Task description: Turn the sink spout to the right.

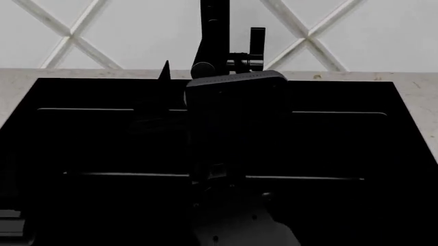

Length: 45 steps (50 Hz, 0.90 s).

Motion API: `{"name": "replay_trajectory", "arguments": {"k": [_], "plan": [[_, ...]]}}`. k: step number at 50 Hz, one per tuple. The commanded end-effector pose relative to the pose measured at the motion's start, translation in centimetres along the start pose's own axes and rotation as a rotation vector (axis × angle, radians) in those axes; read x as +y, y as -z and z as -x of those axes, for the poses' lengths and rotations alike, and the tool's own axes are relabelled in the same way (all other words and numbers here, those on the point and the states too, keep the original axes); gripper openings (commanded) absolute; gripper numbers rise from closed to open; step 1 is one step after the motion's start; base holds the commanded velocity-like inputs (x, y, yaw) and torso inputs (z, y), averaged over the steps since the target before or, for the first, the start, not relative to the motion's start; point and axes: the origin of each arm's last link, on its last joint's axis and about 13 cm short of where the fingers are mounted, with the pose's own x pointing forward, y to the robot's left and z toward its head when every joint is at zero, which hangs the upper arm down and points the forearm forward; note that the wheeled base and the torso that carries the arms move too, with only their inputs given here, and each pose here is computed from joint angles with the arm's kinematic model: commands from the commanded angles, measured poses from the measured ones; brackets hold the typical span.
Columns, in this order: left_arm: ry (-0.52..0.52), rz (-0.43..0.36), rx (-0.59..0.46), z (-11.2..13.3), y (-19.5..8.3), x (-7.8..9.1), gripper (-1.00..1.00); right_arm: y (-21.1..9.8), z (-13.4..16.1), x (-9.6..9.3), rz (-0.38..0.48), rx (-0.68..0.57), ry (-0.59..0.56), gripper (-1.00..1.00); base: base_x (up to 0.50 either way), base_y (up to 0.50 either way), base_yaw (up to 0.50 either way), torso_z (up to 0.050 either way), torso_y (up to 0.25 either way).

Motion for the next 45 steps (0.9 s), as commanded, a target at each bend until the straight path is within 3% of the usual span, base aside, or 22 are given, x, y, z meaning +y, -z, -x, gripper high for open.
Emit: {"name": "replay_trajectory", "arguments": {"k": [1, 20, 45], "plan": [[0.004, 0.000, -0.001, 0.0, 0.1, 0.0, 1.00, 1.1, -0.4, 0.0, 0.001, 0.024, 0.001, 1.00, 0.00, 0.00, 0.00, 0.000, 0.000], [0.005, 0.002, -0.004, 0.0, 0.0, 0.0, 1.00, 2.8, -0.5, 0.0, -0.005, 0.058, 0.000, 1.00, 0.00, 0.00, 0.00, 0.000, 0.000], [0.009, 0.002, -0.004, 0.0, 0.0, 0.0, 1.00, 1.5, -1.9, -0.4, 0.008, 0.013, 0.011, 1.00, 0.00, 0.00, 0.00, 0.000, 0.000]]}}
